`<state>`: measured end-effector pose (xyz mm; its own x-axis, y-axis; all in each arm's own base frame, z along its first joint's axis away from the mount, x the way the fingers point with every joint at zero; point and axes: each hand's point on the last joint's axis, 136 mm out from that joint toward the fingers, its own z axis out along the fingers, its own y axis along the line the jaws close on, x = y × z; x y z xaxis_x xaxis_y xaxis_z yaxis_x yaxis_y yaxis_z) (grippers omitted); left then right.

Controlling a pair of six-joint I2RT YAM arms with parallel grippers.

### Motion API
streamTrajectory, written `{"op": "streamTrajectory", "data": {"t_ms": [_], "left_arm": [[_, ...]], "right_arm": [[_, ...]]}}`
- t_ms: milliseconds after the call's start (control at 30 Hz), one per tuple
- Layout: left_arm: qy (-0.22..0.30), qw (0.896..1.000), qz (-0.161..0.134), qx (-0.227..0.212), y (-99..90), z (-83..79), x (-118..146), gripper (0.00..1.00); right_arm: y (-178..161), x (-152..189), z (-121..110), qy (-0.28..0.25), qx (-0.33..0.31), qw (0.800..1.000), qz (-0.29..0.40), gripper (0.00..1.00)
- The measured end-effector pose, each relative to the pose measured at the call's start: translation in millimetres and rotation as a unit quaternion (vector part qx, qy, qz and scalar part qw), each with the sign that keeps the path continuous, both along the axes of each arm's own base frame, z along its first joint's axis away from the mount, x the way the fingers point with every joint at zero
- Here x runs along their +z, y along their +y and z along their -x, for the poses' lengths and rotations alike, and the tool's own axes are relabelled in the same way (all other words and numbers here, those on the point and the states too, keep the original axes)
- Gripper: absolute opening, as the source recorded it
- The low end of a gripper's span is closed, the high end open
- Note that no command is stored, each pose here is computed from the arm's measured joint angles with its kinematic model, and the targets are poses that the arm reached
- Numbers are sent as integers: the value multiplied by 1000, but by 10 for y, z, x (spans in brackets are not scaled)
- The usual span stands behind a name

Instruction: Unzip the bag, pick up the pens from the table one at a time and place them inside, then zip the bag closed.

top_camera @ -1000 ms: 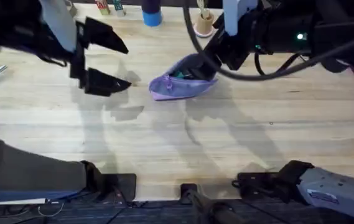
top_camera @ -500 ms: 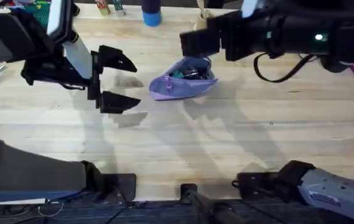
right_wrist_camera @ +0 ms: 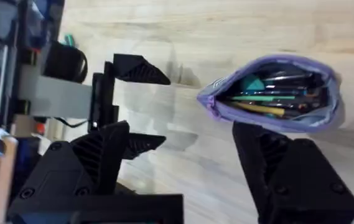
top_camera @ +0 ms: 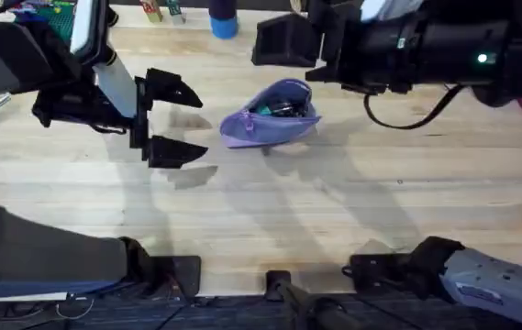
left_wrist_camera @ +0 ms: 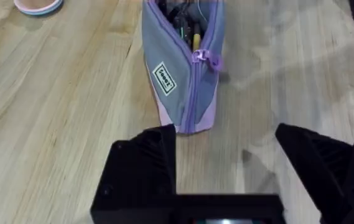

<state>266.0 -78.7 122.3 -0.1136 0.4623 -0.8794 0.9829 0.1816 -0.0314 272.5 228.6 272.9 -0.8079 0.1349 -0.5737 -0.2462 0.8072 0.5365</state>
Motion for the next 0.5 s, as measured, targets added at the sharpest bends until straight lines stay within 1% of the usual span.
{"op": "streamTrajectory", "data": {"t_ms": [133,167,267,367,500], "left_arm": [[0,1000,0,0,0,0,0,993],[0,1000,0,0,0,0,0,994],[0,1000,0,0,0,0,0,994],[0,1000,0,0,0,0,0,993],[0,1000,0,0,0,0,0,994]], "right_arm": [[0,-10,11,29,-26,999,-23,996],[-33,-89,71,57,-38,997,-21,996],[-65,-219,195,91,-40,995,-4,996],[0,-312,292,109,-27,994,10,996],[115,-398,358,116,-12,993,24,997]]}}
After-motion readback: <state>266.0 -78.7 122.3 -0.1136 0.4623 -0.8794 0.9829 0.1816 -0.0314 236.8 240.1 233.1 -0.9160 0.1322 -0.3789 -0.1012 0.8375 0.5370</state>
